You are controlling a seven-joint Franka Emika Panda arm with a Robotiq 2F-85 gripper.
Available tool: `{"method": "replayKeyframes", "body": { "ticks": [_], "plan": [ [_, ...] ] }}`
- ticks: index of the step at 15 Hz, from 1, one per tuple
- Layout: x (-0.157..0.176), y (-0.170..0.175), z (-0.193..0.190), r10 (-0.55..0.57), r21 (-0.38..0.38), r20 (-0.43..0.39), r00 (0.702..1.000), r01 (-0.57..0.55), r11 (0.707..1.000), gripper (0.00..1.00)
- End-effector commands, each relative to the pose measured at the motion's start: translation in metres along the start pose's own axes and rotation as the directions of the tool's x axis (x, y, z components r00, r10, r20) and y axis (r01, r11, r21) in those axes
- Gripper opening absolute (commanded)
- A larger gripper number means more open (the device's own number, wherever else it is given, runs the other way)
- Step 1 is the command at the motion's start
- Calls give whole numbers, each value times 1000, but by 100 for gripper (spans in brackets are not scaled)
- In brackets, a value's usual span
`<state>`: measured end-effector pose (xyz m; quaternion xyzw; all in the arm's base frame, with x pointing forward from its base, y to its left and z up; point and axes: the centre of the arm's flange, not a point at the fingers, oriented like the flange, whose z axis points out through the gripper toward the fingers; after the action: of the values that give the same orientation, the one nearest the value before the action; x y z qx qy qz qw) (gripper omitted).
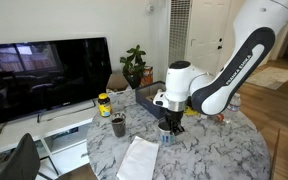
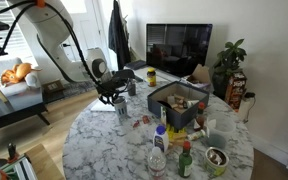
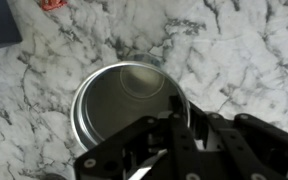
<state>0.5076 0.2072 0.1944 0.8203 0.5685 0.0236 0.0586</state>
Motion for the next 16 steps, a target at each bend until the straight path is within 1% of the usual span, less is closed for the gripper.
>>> {"method": "replayKeyframes", "body": {
  "ticks": [1, 2, 3, 5, 6, 9, 10, 12, 13, 14, 16],
  "plan": [
    [5, 1, 17, 9, 3, 4, 1000, -9, 1000, 2],
    [5, 1, 19, 10, 5, 6, 1000, -10, 1000, 9],
    [5, 2, 16, 15, 0, 0, 1000, -15, 1000, 32],
    [3, 2, 6, 13, -14, -15, 1000, -14, 1000, 36],
    [2, 2, 3, 22, -21, -4, 1000, -22, 1000, 41],
    [-10, 2, -18, 17, -10, -31, 999, -17, 1000, 62],
    [-14, 2, -25, 17, -6, -37, 999, -18, 1000, 71],
    [-22, 3, -42, 20, -16, -45, 999, -21, 1000, 85],
    [-30, 4, -52, 27, -28, -53, 998, -29, 999, 93],
    [-39, 7, -61, 41, -41, -60, 997, -43, 998, 99],
    [-59, 13, -82, 75, -64, -88, 993, -81, 995, 100]
  ]
}}
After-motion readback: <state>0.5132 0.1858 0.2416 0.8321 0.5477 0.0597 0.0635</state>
